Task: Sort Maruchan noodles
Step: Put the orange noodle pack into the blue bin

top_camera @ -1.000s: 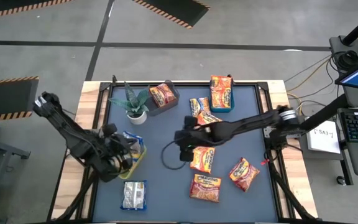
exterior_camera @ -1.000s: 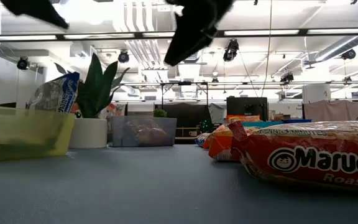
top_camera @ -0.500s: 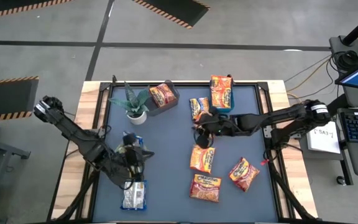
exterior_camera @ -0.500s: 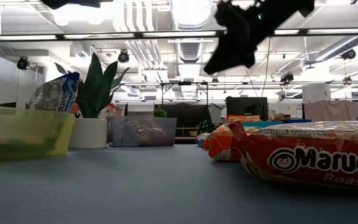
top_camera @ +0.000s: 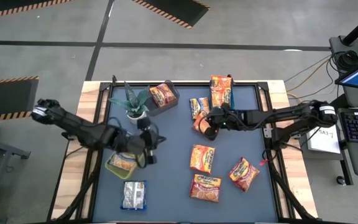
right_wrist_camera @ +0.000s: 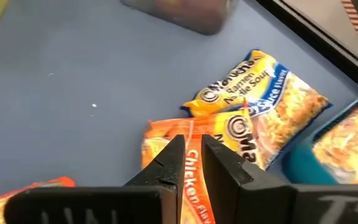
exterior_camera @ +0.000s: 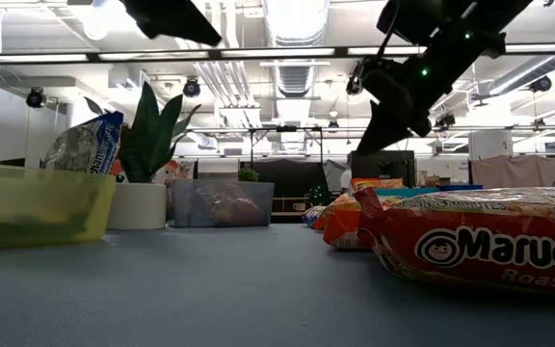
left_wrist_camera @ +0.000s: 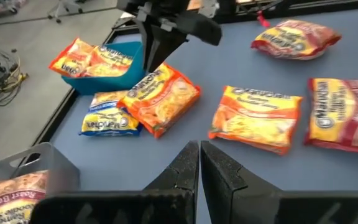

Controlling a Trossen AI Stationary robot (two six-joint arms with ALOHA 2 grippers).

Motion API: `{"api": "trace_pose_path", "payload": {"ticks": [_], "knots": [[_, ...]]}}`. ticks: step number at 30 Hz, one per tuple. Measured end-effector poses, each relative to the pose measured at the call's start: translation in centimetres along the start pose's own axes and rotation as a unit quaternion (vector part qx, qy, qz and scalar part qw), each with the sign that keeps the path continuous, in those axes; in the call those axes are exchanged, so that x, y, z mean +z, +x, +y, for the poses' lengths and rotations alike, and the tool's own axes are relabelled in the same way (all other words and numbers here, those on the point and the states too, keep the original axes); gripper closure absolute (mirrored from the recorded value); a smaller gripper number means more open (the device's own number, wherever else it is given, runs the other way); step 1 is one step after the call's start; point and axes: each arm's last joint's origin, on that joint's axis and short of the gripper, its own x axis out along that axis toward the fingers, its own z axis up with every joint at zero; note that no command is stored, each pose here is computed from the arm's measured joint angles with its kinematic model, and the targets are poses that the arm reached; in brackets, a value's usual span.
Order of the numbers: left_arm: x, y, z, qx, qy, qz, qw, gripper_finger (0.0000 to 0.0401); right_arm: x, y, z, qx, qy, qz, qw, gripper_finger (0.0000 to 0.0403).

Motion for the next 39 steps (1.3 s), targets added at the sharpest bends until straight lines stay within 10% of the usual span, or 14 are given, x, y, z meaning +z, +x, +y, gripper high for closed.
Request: {"api": "trace_pose_path", "payload": {"ticks": [14, 39], "knots": [[0.9, 4.0, 6.0, -0.092, 0.053, -0.067, 0.992, 0.0401, 0.1, 0.7, -7.0, 0.188, 0.090, 0.107, 0.972, 0.0224], [-3.1, 12.9, 6.7, -0.113, 0.104, 0.010, 0.988, 0.0401, -3.4, -3.0, -7.4, 0.102, 0.223, 0.199, 0.949, 0.0161]]}}
